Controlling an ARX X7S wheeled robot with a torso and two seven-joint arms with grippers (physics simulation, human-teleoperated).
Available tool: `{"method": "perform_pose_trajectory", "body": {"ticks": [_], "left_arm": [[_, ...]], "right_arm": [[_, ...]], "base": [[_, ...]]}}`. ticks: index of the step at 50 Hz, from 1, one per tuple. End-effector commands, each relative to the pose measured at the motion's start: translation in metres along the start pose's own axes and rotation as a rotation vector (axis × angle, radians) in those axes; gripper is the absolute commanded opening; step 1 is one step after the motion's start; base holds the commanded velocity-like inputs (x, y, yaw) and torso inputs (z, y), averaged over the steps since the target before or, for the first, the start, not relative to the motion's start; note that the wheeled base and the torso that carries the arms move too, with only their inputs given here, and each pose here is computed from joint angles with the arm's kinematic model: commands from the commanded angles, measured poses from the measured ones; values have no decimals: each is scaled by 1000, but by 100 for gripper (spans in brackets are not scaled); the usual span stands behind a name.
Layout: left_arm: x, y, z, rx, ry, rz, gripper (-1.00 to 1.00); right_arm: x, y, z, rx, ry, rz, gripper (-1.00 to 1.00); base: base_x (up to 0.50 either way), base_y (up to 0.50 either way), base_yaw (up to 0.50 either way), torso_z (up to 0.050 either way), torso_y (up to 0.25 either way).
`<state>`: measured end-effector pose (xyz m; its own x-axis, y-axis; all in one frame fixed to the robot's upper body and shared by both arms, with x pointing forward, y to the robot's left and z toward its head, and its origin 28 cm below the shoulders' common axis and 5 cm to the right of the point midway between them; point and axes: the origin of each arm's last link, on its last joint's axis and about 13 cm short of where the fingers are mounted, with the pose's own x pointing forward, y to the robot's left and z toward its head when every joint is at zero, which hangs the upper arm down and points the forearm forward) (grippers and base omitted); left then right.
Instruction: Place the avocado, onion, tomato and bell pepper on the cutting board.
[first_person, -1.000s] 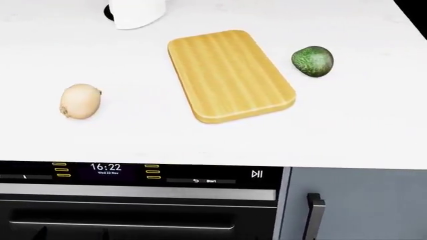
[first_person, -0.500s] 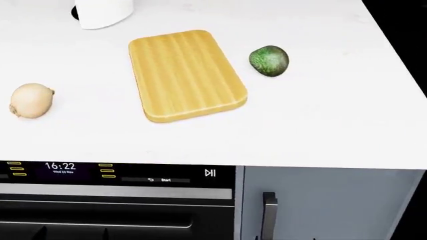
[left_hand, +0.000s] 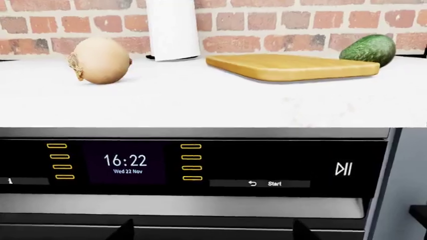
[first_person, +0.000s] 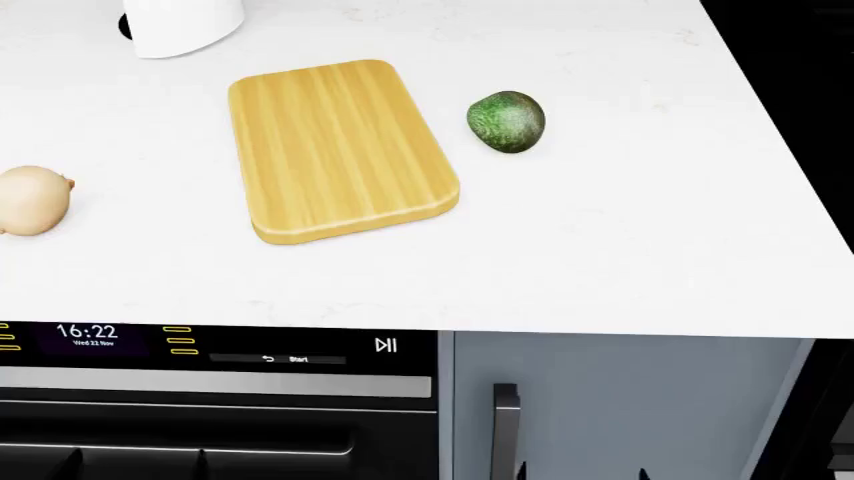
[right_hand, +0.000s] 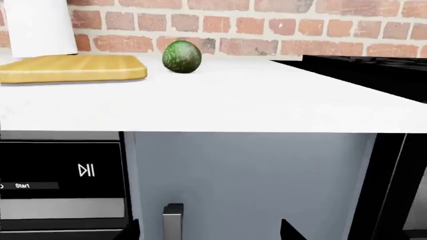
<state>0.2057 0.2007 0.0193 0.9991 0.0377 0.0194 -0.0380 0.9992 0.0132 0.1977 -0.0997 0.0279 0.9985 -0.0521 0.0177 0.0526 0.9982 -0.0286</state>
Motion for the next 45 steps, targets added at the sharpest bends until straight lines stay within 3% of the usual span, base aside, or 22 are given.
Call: {"method": "perform_pose_trajectory", "body": {"ticks": [1, 7, 10, 18, 32, 45], "left_arm": [[7, 11, 25, -49, -8, 34, 100], [9, 20, 51, -64, -58, 53, 100], [12, 26, 68, -81, -89, 63, 100], [12, 38, 105, -110, -101, 38, 100], [29, 57, 162, -64, -154, 70, 100], [54, 69, 223, -29, -162, 53, 100]], "right_arm": [[1, -9, 40, -12, -78, -26, 100], [-3, -14, 74, -28, -129, -17, 100], [-4, -16, 94, -77, -141, -37, 100], [-5, -23, 131, -95, -146, -31, 100], [9, -38, 190, -184, -177, -45, 100], [34, -49, 257, -204, -190, 3, 100]], "base": [[0, 0, 0, 0, 0], [0, 0, 0, 0, 0], [0, 0, 0, 0, 0], [0, 0, 0, 0, 0], [0, 0, 0, 0, 0], [0, 0, 0, 0, 0]]}}
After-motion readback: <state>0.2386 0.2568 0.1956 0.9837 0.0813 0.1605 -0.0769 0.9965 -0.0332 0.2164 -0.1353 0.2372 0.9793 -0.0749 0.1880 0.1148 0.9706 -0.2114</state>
